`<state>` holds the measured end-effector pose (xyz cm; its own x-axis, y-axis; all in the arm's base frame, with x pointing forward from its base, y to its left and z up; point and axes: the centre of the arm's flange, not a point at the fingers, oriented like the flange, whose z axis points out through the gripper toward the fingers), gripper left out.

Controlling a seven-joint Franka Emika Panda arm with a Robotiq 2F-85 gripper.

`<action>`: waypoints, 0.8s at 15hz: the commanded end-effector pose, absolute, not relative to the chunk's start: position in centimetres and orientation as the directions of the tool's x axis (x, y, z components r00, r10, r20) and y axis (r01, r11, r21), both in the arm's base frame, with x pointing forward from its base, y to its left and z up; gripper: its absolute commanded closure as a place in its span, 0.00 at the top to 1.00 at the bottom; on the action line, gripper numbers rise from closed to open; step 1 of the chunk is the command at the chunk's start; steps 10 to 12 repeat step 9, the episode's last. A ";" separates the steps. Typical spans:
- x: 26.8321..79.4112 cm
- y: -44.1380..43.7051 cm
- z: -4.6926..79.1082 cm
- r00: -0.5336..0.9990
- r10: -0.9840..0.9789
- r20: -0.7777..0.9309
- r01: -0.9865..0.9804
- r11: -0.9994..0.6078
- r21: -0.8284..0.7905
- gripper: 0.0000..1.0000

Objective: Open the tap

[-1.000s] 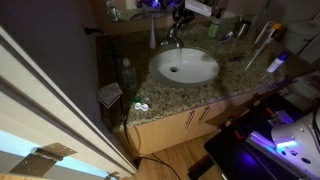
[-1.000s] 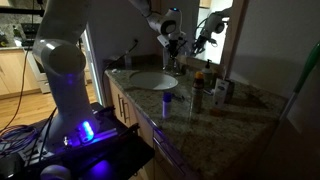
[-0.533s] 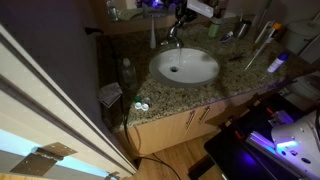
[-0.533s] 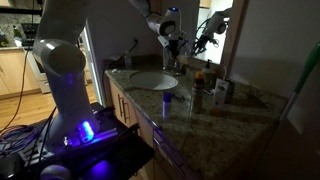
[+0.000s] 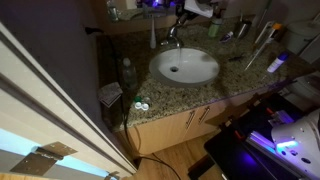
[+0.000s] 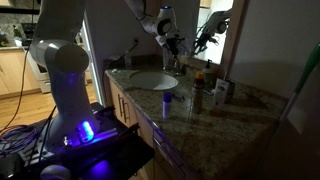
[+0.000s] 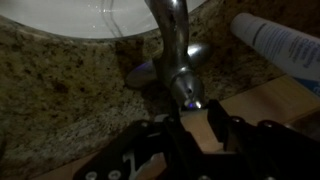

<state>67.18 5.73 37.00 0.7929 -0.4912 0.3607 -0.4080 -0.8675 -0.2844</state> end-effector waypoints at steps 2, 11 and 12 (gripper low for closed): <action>62.0 -0.4 45.4 0.707 -0.514 0.486 -0.481 -0.853 -0.204 0.75; 58.6 -1.5 50.9 0.750 -0.486 0.448 -0.407 -0.874 -0.265 0.98; 58.6 -1.5 50.9 0.750 -0.486 0.448 -0.407 -0.874 -0.265 0.98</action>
